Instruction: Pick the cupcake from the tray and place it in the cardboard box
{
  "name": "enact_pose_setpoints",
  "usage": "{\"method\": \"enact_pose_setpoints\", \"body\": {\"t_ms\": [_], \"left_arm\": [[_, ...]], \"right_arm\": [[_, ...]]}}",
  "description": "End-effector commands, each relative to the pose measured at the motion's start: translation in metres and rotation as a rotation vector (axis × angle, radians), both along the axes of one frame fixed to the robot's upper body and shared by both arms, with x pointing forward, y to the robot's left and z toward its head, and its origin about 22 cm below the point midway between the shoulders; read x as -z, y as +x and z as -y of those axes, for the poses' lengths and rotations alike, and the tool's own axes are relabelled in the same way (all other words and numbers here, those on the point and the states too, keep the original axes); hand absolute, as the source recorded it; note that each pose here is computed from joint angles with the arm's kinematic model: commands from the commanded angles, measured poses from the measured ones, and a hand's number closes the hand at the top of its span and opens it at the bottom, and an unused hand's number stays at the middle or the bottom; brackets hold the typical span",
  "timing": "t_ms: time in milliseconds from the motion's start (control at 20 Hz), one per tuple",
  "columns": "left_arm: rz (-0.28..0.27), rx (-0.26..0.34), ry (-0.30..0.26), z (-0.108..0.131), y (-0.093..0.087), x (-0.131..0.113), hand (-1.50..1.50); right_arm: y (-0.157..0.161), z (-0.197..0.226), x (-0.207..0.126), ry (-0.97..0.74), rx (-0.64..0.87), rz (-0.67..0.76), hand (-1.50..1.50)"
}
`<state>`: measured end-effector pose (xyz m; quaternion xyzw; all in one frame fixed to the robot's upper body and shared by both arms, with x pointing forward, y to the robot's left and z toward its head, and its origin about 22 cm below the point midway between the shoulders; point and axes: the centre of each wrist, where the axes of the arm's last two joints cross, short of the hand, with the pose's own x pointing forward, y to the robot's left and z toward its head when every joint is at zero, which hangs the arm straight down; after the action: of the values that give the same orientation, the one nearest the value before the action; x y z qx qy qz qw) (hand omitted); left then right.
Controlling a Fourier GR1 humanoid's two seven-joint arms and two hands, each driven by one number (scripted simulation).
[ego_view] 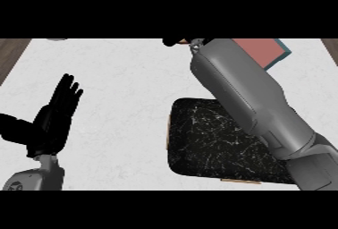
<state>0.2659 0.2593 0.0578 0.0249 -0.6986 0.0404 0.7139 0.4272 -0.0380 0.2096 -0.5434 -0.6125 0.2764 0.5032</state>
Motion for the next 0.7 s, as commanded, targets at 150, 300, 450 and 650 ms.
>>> {"method": "enact_pose_setpoints", "body": {"t_ms": [150, 300, 450, 650], "left_arm": [[0.009, 0.003, -0.005, 0.024, 0.003, 0.004, 0.00], [0.027, 0.009, 0.004, 0.008, -0.001, -0.002, 0.00], [0.035, 0.014, 0.006, 0.010, 0.004, -0.006, 0.00], [0.013, 0.013, 0.006, 0.016, -0.008, 0.001, 0.00]], "right_arm": [[0.030, 0.059, 0.029, -0.078, 0.024, -0.084, 1.50], [0.036, 0.071, 0.047, -0.216, 0.078, -0.285, 1.50], [0.039, 0.093, 0.071, -0.225, 0.144, -0.509, -1.50], [0.039, 0.105, 0.086, -0.126, 0.092, -0.497, -1.50]]}}
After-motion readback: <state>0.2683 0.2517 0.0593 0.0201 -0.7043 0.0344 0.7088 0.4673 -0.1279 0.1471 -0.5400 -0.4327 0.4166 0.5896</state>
